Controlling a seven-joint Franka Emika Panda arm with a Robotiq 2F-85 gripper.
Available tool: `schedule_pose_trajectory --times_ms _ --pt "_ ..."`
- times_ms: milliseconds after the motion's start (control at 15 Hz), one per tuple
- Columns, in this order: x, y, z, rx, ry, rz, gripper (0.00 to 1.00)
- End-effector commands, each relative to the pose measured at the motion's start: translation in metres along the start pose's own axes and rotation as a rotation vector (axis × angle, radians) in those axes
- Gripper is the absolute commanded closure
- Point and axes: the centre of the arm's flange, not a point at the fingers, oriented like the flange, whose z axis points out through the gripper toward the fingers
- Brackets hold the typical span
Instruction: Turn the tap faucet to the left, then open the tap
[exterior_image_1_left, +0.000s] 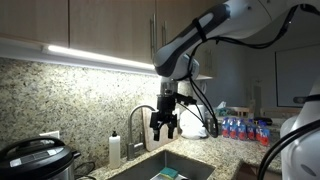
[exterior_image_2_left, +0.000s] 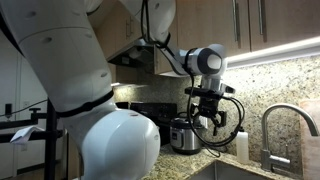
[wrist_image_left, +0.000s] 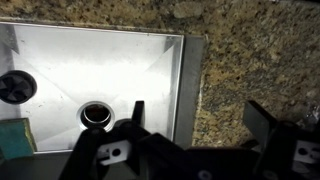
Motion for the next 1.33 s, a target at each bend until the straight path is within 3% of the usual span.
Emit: schedule_pose_trajectory --times_ms 0,133,267,533,867,1267 --pt "-0.011 0.044 0.034 0.122 0.086 0.136 0.0" --pt "-0.024 0.071 0.047 0.181 0.123 0.249 0.0" --pt "-0.036 0.099 0.051 0.188 0.151 0.36 0.0" --pt "-0.047 0.156 0.025 0.065 0.302 0.503 0.0" --pt "-0.045 0.211 -0.005 -0.189 0.412 0.488 0.0" --pt "-0.052 0.221 -0.009 -0.179 0.41 0.491 0.0"
